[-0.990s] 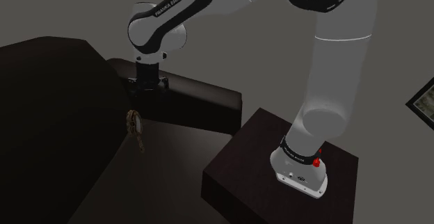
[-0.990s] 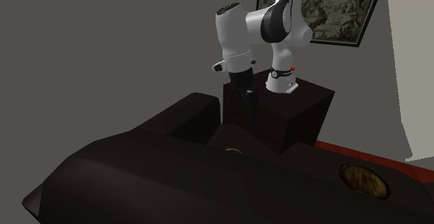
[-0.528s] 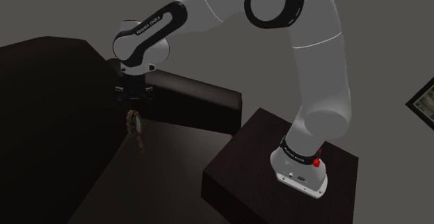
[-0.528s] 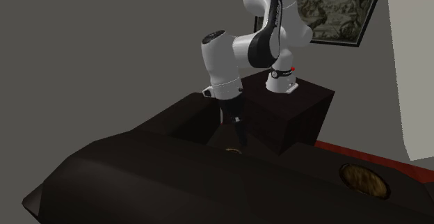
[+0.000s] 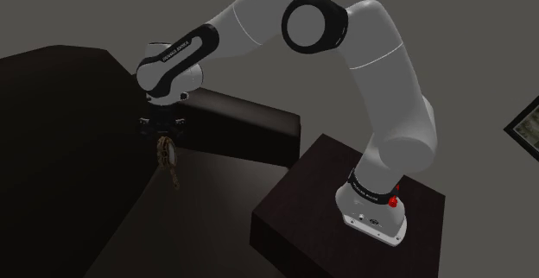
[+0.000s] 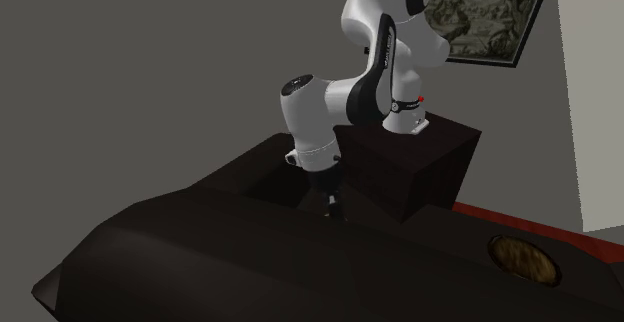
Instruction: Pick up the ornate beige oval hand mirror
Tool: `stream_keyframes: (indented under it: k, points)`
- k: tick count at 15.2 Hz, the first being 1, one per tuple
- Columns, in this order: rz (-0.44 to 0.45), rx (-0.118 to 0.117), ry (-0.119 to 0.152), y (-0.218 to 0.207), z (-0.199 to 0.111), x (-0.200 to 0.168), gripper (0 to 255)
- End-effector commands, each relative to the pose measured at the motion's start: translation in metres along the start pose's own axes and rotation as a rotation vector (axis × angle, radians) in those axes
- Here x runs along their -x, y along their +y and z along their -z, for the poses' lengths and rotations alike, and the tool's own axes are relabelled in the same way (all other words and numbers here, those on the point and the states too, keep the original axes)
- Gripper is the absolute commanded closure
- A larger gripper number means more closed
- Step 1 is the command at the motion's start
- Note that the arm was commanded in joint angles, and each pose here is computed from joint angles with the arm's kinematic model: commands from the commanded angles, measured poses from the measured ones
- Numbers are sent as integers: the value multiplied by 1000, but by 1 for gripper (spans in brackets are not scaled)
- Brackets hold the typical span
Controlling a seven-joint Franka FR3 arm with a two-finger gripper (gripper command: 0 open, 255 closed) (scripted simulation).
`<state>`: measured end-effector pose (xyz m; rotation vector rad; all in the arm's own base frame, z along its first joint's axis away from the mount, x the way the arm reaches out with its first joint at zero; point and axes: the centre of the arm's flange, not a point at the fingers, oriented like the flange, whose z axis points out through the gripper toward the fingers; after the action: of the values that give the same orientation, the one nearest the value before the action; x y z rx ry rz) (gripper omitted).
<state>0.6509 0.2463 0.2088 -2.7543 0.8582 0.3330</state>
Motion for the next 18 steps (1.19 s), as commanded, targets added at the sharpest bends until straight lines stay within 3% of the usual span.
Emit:
stream_keyframes:
  k: [1,3,4,13,18]
  points:
    - [0,0,0,1,-10,-3,0]
    - [0,0,0,2,-13,-4,0]
    - [0,0,0,1,-13,-5,255]
    - [0,0,0,2,-13,-4,255]
    - [0,0,0,-2,12,3,255]
